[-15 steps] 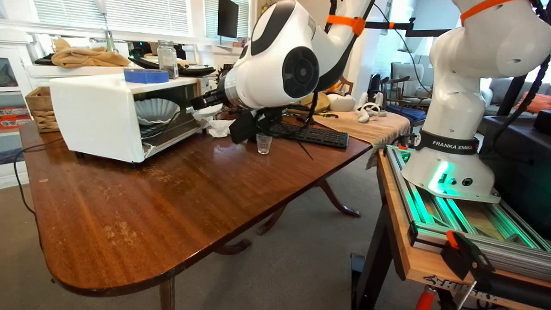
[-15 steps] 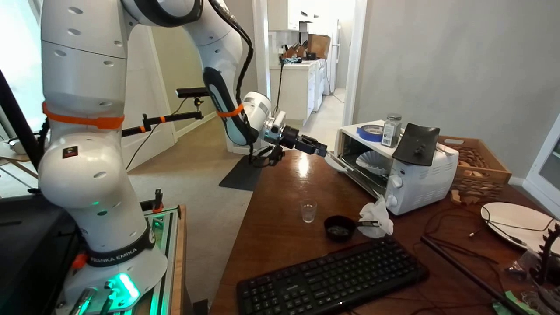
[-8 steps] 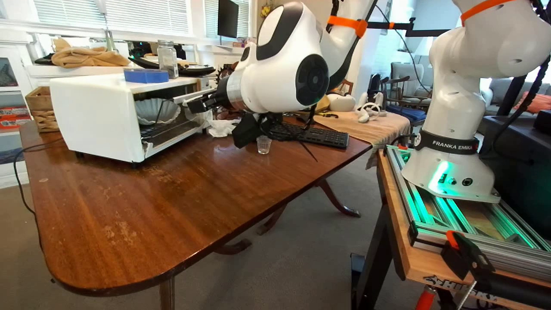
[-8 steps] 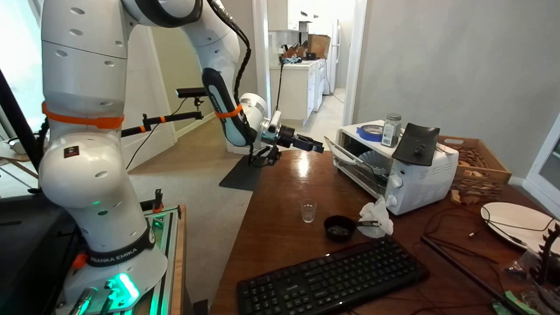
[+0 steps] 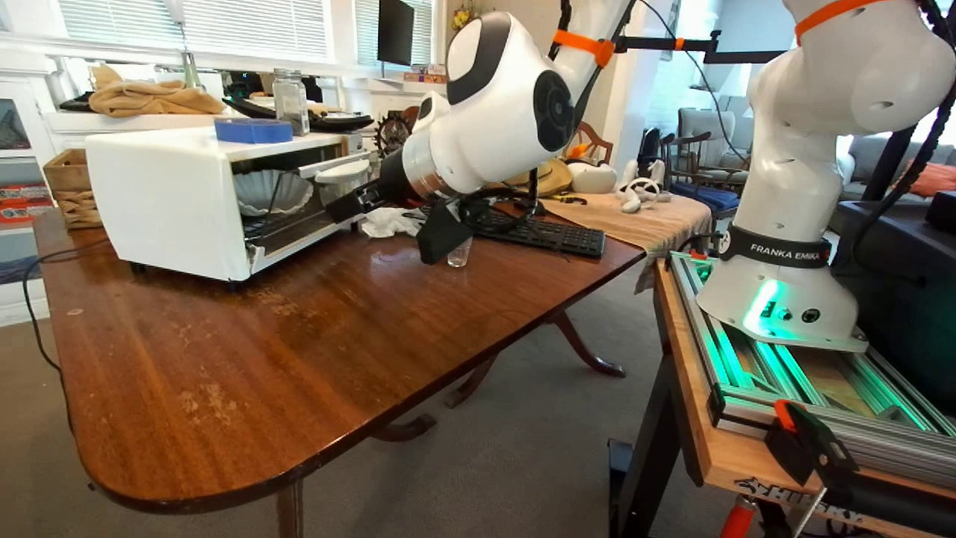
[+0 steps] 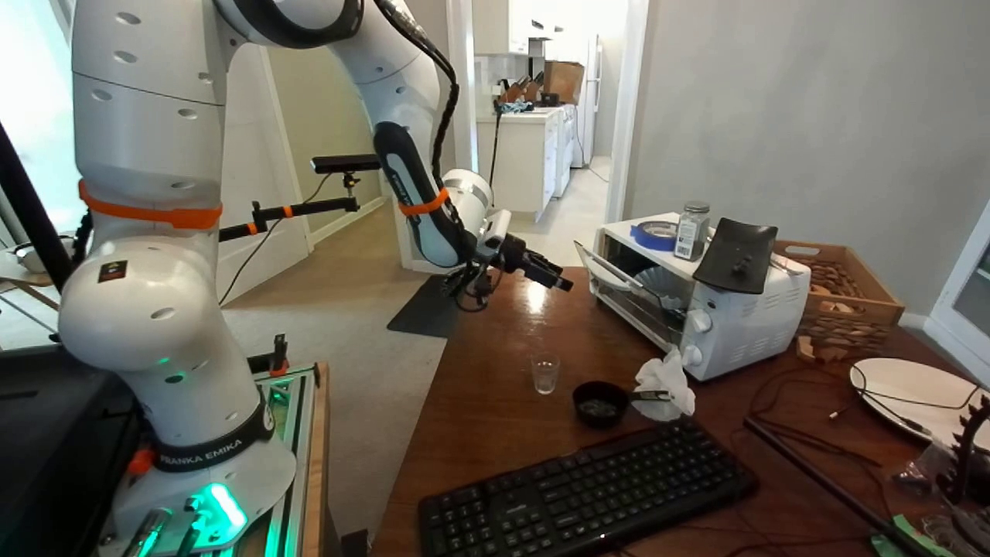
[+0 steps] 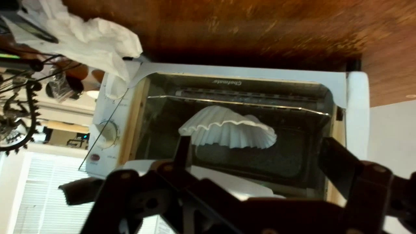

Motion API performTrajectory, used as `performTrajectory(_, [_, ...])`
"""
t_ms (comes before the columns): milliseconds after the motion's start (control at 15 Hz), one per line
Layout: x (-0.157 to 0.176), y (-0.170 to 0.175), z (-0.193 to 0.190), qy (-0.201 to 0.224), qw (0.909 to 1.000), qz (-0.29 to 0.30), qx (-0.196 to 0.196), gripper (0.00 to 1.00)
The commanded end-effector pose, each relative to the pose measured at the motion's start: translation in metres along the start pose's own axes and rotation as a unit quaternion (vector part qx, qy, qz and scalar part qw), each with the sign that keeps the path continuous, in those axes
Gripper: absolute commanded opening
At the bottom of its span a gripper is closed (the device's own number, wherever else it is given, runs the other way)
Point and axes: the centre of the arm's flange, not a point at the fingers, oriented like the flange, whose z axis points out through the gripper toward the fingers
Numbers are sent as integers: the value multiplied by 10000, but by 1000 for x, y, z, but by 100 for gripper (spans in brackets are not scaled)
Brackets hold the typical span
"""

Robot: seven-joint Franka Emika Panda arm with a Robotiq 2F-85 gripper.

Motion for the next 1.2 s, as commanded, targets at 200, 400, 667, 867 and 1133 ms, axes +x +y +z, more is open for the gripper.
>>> performTrajectory(200, [-4,33,11,-494,9951,439,740,100])
performTrajectory(400, [1,56,18,-716,9925,600,790,100])
performTrajectory(667, [4,69,33,-763,9926,735,601,100])
performTrajectory(867, [19,93,48,-620,9934,872,423,100])
performTrajectory(1133, [42,114,77,-515,9930,970,428,100])
